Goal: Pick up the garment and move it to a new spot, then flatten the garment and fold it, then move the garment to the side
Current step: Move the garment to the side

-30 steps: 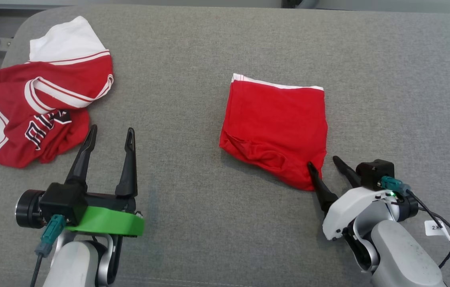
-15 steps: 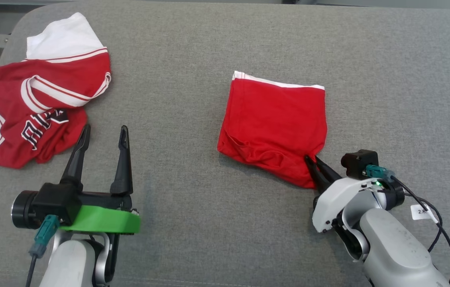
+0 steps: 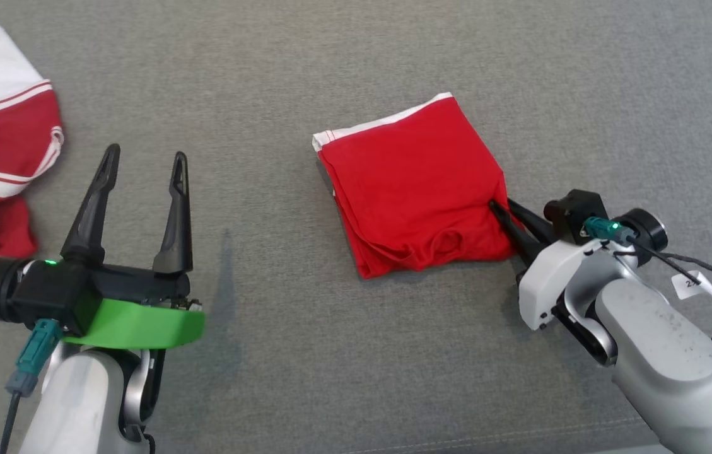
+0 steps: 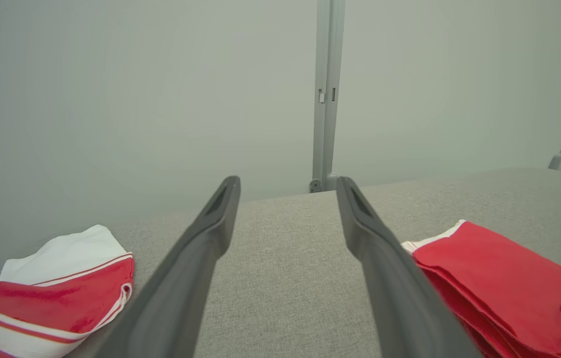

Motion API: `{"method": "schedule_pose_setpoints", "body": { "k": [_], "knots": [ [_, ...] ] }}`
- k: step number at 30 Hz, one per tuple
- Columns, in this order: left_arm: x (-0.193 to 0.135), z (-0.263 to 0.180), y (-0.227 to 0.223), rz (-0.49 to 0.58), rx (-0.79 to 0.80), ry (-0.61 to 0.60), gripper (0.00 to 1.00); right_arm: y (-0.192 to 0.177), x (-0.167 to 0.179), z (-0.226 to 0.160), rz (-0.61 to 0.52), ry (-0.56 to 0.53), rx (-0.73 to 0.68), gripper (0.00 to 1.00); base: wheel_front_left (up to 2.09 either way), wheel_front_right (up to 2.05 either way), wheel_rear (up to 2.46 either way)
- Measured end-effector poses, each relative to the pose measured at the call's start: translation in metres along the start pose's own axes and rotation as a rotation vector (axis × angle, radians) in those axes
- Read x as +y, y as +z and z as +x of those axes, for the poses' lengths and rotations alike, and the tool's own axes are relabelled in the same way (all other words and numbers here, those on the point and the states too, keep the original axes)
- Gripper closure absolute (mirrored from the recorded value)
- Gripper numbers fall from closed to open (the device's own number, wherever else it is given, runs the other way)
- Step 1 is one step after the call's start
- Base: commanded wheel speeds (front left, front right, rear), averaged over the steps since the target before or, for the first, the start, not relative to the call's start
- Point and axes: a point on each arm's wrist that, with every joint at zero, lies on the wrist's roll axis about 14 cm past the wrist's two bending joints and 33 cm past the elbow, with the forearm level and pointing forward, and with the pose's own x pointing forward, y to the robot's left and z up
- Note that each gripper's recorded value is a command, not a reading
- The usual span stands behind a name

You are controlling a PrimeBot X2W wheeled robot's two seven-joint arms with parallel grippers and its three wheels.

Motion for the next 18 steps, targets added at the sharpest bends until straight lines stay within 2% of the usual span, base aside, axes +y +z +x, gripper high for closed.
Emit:
{"method": "schedule_pose_setpoints", "body": {
  "k": [11,18],
  "knots": [
    [-0.048,0.047,-0.019,-0.016,0.007,-0.192,0.00,0.010,-0.067,-0.004,-0.083,-0.105,-0.059,1.00,0.00,0.00,0.00],
    [-0.076,0.067,-0.050,-0.053,0.060,-0.295,0.00,-0.009,-0.174,-0.049,-0.153,-0.340,0.025,1.00,0.00,0.00,0.00]
  ]
}}
